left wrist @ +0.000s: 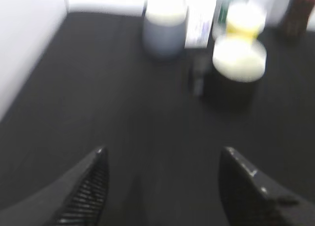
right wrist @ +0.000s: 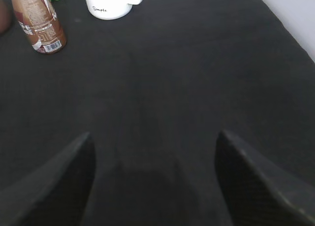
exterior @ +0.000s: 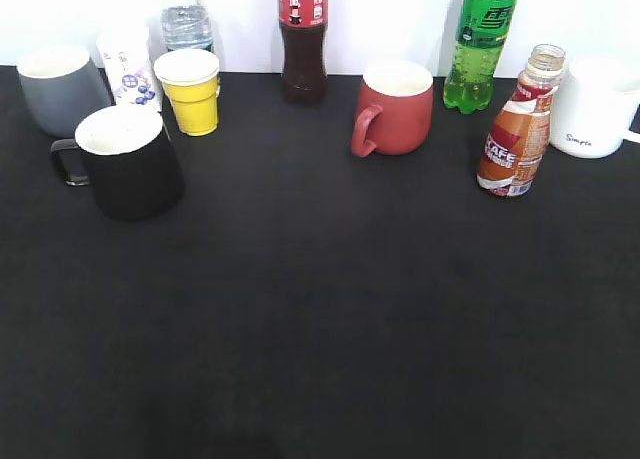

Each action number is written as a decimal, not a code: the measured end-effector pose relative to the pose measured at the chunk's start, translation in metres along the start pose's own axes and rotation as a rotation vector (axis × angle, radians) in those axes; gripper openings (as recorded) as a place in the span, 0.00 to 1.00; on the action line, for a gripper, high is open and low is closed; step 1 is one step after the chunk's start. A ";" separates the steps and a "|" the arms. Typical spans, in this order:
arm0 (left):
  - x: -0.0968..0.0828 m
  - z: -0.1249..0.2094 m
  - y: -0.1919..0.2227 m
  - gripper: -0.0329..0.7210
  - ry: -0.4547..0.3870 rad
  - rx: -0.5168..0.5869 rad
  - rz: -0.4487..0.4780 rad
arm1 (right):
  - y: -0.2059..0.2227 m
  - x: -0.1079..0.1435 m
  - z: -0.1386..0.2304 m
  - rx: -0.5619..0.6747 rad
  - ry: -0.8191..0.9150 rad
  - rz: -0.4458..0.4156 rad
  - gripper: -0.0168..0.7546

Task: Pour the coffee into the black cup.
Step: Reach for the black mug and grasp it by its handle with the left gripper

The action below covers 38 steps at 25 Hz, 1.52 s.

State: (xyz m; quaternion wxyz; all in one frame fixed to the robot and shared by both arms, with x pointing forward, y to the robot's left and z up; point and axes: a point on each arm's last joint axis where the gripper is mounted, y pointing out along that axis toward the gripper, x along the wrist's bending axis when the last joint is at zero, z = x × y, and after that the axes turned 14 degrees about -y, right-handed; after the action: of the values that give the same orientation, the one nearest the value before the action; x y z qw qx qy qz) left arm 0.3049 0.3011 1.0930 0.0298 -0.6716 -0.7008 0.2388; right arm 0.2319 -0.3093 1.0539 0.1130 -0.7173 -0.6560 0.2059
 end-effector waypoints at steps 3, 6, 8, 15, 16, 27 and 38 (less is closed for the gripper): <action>-0.013 -0.027 0.044 0.71 0.007 -0.137 0.066 | 0.000 0.000 0.000 0.000 0.000 0.000 0.79; -0.012 -0.011 0.097 0.69 0.024 -0.178 0.106 | 0.000 0.000 0.000 0.000 0.000 0.000 0.79; -0.005 0.023 0.133 0.69 0.022 -0.172 0.129 | 0.000 0.000 0.000 0.000 0.000 0.000 0.79; -0.001 0.074 0.197 0.69 0.009 -0.128 0.181 | 0.000 0.000 0.000 0.000 0.000 0.000 0.79; 0.000 0.080 0.203 0.69 0.007 -0.118 0.180 | 0.000 0.000 0.000 0.000 0.000 0.000 0.79; 0.003 0.106 0.262 0.68 0.005 -0.073 0.187 | 0.000 0.000 0.000 0.000 0.000 0.000 0.79; -0.004 0.095 0.293 0.65 0.015 -0.087 0.193 | 0.000 0.000 0.000 0.000 0.000 0.000 0.79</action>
State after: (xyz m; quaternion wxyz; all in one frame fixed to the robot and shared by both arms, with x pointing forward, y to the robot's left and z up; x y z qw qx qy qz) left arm 0.5420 0.2647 0.8999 -0.0174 -0.7384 -0.6422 0.2050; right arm 0.2319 -0.3093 1.0539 0.1130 -0.7173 -0.6560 0.2059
